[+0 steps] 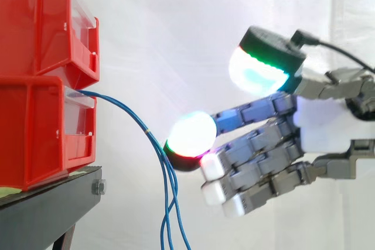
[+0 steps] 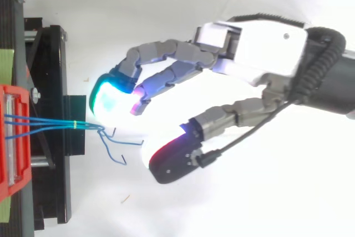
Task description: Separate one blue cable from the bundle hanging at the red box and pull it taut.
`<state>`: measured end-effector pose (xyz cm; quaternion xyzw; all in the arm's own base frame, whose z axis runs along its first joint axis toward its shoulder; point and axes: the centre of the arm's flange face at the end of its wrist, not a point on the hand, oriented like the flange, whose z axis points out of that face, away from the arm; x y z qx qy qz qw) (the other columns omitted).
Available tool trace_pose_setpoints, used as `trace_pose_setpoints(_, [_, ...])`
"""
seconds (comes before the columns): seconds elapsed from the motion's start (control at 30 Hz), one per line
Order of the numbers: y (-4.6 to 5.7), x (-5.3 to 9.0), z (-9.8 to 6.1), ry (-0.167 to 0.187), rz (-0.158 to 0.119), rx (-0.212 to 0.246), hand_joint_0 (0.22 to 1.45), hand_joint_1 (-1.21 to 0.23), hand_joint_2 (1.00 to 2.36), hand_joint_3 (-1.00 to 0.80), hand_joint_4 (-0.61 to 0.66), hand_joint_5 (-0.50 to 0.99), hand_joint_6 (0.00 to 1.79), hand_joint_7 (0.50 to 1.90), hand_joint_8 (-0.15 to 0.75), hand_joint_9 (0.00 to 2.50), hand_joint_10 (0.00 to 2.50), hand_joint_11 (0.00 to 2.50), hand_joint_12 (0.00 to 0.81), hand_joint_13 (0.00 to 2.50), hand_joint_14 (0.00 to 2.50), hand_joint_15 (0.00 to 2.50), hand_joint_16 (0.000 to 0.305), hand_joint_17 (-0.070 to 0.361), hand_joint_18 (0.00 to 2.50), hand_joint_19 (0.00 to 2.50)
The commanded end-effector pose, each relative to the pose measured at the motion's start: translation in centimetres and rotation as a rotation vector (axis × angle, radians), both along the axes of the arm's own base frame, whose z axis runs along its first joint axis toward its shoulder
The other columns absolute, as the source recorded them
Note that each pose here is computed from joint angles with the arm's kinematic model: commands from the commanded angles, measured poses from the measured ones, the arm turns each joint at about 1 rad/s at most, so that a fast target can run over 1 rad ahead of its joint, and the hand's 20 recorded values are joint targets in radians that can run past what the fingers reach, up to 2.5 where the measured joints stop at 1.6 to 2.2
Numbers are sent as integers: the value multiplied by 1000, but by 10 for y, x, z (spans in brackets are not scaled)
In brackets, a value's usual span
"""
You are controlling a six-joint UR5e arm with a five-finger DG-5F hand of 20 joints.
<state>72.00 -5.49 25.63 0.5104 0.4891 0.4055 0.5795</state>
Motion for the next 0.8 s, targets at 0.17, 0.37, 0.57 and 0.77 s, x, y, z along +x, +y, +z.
trace_pose_setpoints(0.17, [-3,16,-27,-19,-83,28,507,-696,1000,-500,239,-200,503,954,327,731,14,567,322,761,12,364,31,71,625,210])
trace_pose_setpoints(0.37, [2,22,-48,-9,-77,26,509,-691,1000,-500,241,-197,502,952,332,746,16,569,318,771,15,366,30,68,626,206])
trace_pose_setpoints(0.57, [11,37,-45,-50,-46,39,517,-683,1000,-500,240,-197,502,952,331,757,13,577,317,798,13,376,29,65,638,196])
trace_pose_setpoints(0.77, [25,43,-38,-67,27,41,521,-675,1000,-500,240,-196,503,947,334,785,13,576,315,836,13,385,28,62,653,208])
